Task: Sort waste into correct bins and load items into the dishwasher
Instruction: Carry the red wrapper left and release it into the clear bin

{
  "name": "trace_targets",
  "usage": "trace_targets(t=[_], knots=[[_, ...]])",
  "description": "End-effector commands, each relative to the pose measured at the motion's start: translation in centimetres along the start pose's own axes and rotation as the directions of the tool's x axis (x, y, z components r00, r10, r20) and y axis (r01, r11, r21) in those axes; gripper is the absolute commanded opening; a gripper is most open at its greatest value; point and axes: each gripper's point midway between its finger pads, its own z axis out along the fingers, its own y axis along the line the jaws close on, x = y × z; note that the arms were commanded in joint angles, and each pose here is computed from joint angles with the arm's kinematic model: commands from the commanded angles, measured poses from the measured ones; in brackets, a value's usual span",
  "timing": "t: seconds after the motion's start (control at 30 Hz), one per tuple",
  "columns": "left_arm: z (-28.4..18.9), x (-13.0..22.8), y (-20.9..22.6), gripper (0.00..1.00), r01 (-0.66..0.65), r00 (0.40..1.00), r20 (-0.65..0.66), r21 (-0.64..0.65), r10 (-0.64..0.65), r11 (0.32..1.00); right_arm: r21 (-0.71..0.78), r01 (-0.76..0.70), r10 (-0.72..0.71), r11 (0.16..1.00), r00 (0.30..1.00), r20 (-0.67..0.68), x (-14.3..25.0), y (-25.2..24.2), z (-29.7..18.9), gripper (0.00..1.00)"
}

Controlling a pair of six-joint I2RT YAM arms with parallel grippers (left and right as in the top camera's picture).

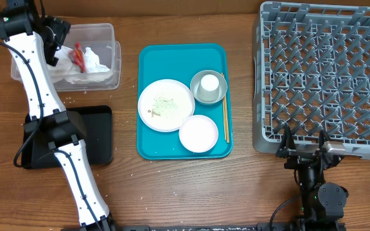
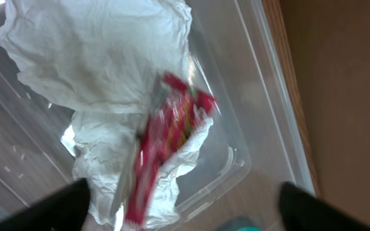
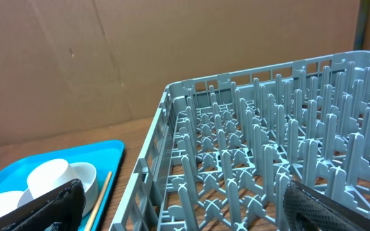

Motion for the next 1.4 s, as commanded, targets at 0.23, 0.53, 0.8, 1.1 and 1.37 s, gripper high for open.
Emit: trace_targets(t=[0.23, 0.53, 0.8, 1.1, 1.37], knots=[[-2.8, 3.2, -4.6, 1.00, -0.292, 0.940, -0.094, 0.271, 0.327, 0.917, 0.006, 0.007, -0.007, 1.000, 1.000, 0.004, 0.2, -0.2, 0.0, 1.00], [-9.9, 9.3, -8.9, 1.00, -0.496, 0.779, -0.057, 0.552, 0.624, 0.670, 0.006, 0.007, -0.007, 1.000, 1.000, 0.004, 0.2, -0.2, 0.0, 1.00], [-15.8, 13.4, -7.6, 1.00, -0.664, 0.703, 0.014, 0.370, 0.711, 0.650, 0.006, 0.007, -0.007, 1.000, 1.000, 0.004, 0.2, -0.2, 0.0, 1.00], [-19.2, 9.6, -6.1, 1.00, -0.592, 0.805, 0.155, 0.168, 0.572, 0.788, 0.006, 0.007, -0.007, 1.000, 1.000, 0.004, 0.2, -0.2, 0.0, 1.00], [-19.1, 2.4, -1.8, 1.00, -0.440, 0.889, 0.187, 0.095, 0.418, 0.893, 0.006, 0.007, -0.007, 1.000, 1.000, 0.004, 0.2, -0.2, 0.0, 1.00]])
